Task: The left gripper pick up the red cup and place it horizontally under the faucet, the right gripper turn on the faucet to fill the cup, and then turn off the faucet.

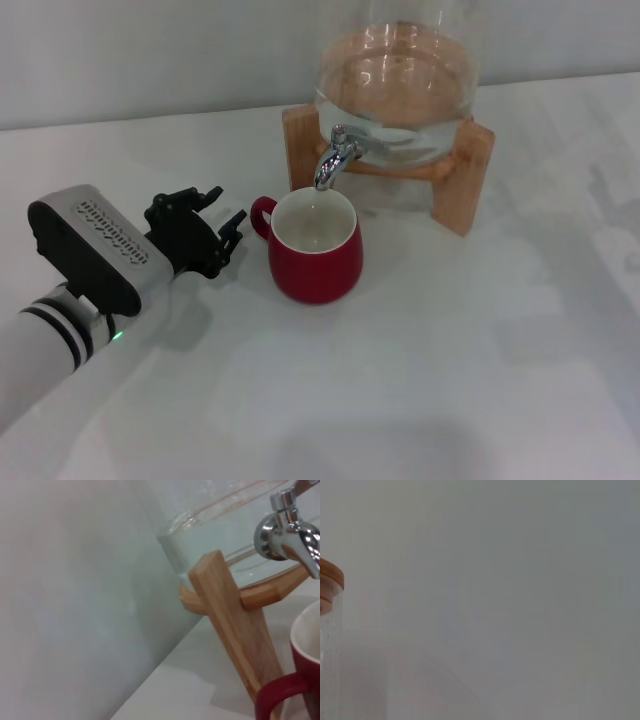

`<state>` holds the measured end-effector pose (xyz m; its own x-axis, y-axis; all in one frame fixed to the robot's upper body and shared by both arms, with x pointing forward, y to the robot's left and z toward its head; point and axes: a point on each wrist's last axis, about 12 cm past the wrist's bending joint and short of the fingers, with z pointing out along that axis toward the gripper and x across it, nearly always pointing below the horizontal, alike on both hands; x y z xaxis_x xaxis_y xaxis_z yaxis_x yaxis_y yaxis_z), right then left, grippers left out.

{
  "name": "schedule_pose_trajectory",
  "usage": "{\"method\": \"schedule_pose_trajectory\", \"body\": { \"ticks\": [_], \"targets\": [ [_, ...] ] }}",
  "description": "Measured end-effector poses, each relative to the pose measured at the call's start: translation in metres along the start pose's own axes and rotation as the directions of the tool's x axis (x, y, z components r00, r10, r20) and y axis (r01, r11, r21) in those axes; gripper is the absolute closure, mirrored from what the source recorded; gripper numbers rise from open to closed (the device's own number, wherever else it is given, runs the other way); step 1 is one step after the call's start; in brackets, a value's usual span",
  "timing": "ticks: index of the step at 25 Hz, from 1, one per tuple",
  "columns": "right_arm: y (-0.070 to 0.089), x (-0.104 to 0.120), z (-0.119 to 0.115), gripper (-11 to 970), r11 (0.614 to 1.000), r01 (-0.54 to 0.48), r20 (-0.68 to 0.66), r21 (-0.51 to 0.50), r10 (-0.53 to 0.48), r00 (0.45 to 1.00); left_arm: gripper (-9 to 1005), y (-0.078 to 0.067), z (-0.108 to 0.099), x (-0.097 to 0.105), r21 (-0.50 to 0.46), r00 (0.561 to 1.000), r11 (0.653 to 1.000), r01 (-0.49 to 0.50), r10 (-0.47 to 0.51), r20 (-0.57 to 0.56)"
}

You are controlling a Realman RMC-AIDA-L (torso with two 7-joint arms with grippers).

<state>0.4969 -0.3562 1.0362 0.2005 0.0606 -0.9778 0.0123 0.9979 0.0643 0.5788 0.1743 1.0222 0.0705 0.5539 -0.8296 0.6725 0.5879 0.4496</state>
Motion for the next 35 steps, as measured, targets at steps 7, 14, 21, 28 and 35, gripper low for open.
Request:
{"method": "schedule_pose_trajectory", "body": {
  "ticks": [7, 14, 21, 28, 35],
  "targets": [
    [0.0, 0.0, 0.0, 236, 1.0, 0.0, 0.0, 0.0, 0.0, 1.0, 617, 0.003, -0.003, 0.003, -0.025, 1.0, 1.0, 0.005, -0.005, -0.004],
    [0.0, 0.0, 0.001, 236, 1.0, 0.0, 0.001, -0.001, 0.0, 1.0, 616, 0.014, -0.006, 0.005, -0.09, 0.999, 0.995, 0.045, -0.044, 0.01],
    [0.001, -0.001, 0.003, 236, 1.0, -0.001, 0.004, -0.005, 0.001, 1.0, 615, 0.023, -0.01, 0.006, -0.159, 0.992, 0.98, 0.122, -0.119, 0.03],
    [0.002, -0.001, 0.004, 236, 1.0, -0.002, 0.006, -0.006, 0.002, 1.0, 612, 0.028, -0.013, 0.006, -0.202, 0.983, 0.963, 0.179, -0.168, 0.071],
    [0.002, -0.001, 0.004, 236, 1.0, -0.023, 0.008, -0.007, 0.023, 1.0, 608, 0.032, -0.021, 0.007, -0.257, 0.966, 0.933, 0.252, -0.224, 0.131]
  ]
}}
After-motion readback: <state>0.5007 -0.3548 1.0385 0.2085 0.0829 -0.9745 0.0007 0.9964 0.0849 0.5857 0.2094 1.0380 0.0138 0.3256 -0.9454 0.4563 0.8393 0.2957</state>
